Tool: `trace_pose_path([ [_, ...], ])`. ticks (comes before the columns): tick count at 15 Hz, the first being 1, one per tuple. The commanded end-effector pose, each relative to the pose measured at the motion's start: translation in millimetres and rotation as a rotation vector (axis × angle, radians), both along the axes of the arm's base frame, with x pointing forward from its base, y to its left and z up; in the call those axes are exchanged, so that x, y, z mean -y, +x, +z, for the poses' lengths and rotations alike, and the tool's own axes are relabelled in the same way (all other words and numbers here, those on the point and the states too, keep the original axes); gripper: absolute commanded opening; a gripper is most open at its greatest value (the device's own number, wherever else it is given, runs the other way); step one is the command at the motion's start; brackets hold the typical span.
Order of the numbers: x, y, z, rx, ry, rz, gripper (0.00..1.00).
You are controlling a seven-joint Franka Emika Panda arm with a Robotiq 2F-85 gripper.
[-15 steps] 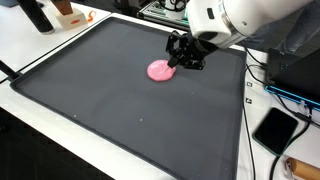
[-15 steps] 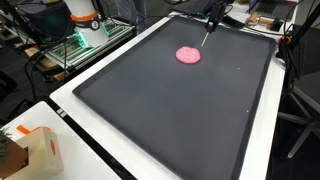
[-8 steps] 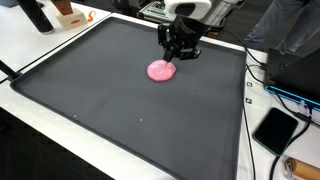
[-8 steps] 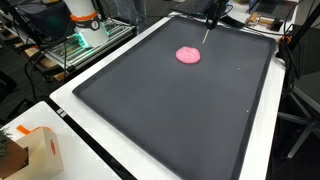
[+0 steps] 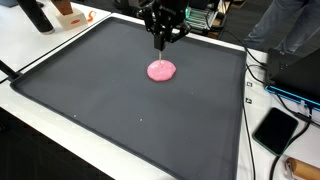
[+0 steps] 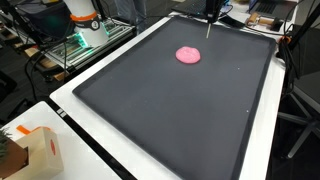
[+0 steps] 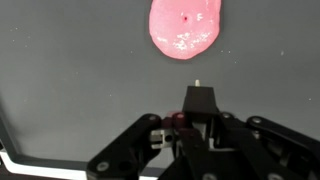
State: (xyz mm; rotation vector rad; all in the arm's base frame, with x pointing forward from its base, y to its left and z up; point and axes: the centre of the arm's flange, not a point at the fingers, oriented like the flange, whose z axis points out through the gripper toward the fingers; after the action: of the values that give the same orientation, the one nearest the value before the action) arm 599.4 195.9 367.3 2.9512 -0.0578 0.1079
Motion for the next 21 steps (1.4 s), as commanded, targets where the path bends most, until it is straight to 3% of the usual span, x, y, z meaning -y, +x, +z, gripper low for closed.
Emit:
trace_pose_path([
  [1, 36, -32, 19, -0.001, 0.095, 0.014, 0.04],
  [11, 60, -52, 65, -0.095, 0.190, 0.027, 0.04],
  [15, 56, -60, 71, -0.150, 0.158, 0.046, 0.04],
  [16, 54, -48, 66, -0.118, 0.162, 0.030, 0.15],
  [21, 53, -52, 69, -0.133, 0.158, 0.036, 0.15],
])
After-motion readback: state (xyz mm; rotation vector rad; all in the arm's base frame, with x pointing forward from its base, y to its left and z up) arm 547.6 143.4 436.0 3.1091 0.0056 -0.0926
